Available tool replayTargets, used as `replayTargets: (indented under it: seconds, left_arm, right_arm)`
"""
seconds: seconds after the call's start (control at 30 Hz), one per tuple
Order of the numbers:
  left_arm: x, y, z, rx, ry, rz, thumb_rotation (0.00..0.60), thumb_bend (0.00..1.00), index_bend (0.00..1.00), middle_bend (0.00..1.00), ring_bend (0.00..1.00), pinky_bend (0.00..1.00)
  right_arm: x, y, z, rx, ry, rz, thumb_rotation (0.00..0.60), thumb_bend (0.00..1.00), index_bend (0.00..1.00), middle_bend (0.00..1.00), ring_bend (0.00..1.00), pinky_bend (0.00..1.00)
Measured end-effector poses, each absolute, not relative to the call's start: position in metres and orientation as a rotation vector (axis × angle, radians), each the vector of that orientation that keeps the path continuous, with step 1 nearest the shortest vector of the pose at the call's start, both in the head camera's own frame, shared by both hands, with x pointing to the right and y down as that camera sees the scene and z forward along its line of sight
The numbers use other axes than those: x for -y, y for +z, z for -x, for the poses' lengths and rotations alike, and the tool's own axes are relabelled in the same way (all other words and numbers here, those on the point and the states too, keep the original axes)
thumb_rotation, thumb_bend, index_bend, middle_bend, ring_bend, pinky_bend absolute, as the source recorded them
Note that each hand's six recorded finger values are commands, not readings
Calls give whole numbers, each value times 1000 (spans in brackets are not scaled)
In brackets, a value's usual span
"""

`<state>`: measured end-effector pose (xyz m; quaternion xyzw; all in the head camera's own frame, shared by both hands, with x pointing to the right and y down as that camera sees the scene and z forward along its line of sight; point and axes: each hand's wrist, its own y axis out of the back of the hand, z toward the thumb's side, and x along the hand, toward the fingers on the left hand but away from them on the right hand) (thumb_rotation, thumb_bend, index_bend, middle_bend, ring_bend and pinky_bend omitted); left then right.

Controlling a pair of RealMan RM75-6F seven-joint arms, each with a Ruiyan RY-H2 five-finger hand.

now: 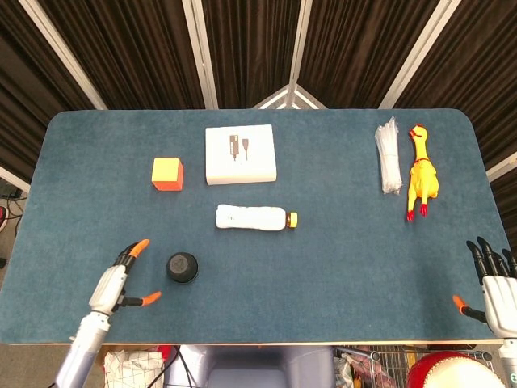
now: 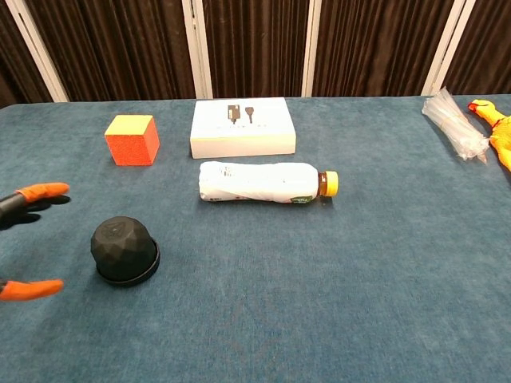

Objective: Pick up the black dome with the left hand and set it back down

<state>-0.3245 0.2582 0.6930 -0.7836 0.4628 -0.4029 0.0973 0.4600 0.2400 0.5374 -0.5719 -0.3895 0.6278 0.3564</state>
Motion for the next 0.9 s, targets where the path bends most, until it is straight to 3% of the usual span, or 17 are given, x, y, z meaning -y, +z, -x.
replayTargets:
  seconds: [0.9]
  left_arm:
    - [-251,722,284,-1355,-1194,2350,600,7,37,196,0,0]
  right_arm:
    - [-231,542,-465,1014,1633,1492,600,209,0,0,166,79]
